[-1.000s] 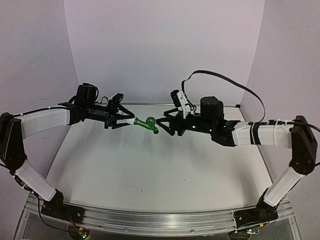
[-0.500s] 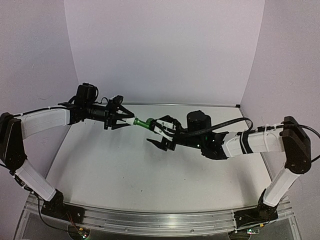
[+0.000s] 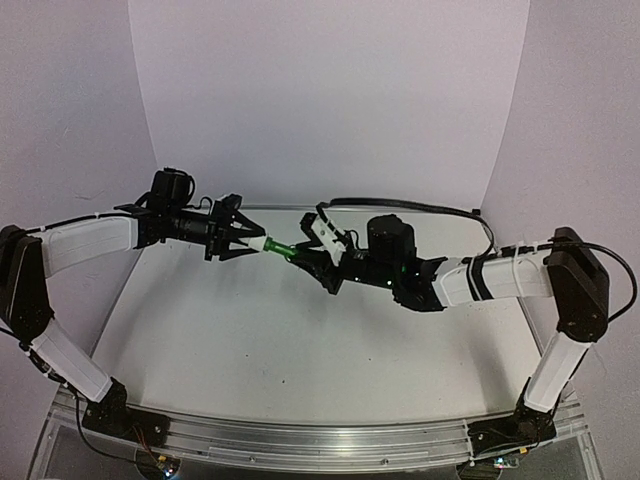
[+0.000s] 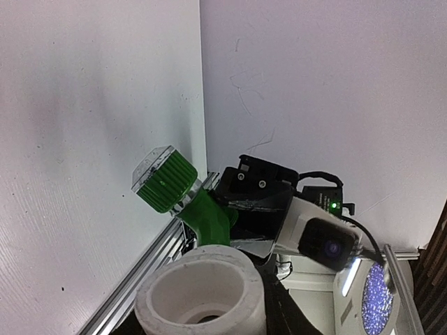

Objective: Install the water faucets

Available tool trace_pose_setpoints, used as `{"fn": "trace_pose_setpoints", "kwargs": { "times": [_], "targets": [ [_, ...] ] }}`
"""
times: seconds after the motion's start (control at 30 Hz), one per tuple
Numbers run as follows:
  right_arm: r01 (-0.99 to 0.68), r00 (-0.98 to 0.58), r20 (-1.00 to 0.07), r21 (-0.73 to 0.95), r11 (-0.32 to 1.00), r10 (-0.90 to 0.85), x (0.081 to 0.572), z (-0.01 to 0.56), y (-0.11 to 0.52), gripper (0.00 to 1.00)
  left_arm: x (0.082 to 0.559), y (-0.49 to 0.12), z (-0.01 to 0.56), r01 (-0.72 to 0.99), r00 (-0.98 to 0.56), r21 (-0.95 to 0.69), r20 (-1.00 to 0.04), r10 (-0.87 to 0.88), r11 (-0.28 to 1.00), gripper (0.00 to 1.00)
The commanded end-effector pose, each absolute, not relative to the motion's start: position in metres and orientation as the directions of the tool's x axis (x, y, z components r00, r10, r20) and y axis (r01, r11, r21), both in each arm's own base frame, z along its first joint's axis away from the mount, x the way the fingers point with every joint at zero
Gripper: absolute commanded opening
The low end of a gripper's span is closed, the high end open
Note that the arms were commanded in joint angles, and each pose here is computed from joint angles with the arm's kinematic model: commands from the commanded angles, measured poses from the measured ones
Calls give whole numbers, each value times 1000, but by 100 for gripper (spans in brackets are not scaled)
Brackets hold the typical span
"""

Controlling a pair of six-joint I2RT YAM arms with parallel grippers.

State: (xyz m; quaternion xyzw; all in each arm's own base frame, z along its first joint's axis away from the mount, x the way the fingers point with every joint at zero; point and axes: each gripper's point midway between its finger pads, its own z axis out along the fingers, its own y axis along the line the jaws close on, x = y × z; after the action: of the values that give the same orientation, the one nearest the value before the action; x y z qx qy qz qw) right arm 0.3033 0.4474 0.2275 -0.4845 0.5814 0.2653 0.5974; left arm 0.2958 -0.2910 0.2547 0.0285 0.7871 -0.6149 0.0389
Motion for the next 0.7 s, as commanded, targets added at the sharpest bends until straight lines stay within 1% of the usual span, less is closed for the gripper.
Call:
{"fn": "trace_pose_setpoints", "kwargs": {
  "times": [0.0, 0.1, 0.13, 0.2, 0.27, 0.33, 0.4, 0.43, 0.47, 0.5, 0.57, 0.6, 0.67],
  "targets": [
    [-934, -304, -953, 296, 202, -9, 291, 263, 445, 0, 288, -295, 308, 485, -874, -863, -483, 48, 146, 0],
    [-836, -548, -835, 548, 27, -43, 291, 269, 433, 0, 286, -291, 314, 625, -778, -764, -627, 41, 163, 0],
    [-795, -603, -795, 606, -23, -69, 289, 273, 431, 0, 284, -290, 317, 665, -743, -729, -668, 42, 165, 0],
    [-721, -681, -724, 689, -70, -111, 286, 274, 430, 0, 284, -289, 318, 721, -685, -670, -727, 43, 176, 0],
    [-715, -687, -718, 695, -75, -112, 282, 278, 427, 0, 292, -289, 317, 711, -693, -675, -721, 29, 200, 0],
    [-749, -659, -749, 662, -20, -66, 286, 277, 422, 0, 296, -294, 317, 674, -732, -715, -681, 33, 184, 0],
    [-798, -603, -797, 601, 48, -37, 290, 276, 414, 11, 306, -298, 309, 617, -780, -762, -625, 27, 194, 0],
    [-818, -574, -818, 571, 75, -36, 290, 275, 411, 22, 311, -298, 303, 592, -799, -778, -602, 19, 210, 0],
    [-830, -553, -833, 546, 114, -35, 293, 273, 408, 36, 316, -298, 296, 570, -811, -788, -585, 6, 233, 0],
    [-833, -539, -842, 527, 169, -30, 298, 270, 404, 46, 322, -297, 290, 550, -819, -792, -573, -13, 264, 0],
    [-820, -527, -850, 501, 275, -21, 308, 260, 394, 62, 339, -293, 272, 481, -841, -804, -536, -75, 349, 0],
    [-810, -524, -852, 492, 319, -16, 313, 255, 389, 68, 348, -290, 262, 441, -851, -807, -515, -104, 392, 0],
    [-774, -519, -855, 461, 434, -17, 325, 244, 377, 75, 365, -287, 239, 348, -879, -816, -455, -143, 461, 0]
  ]
}}
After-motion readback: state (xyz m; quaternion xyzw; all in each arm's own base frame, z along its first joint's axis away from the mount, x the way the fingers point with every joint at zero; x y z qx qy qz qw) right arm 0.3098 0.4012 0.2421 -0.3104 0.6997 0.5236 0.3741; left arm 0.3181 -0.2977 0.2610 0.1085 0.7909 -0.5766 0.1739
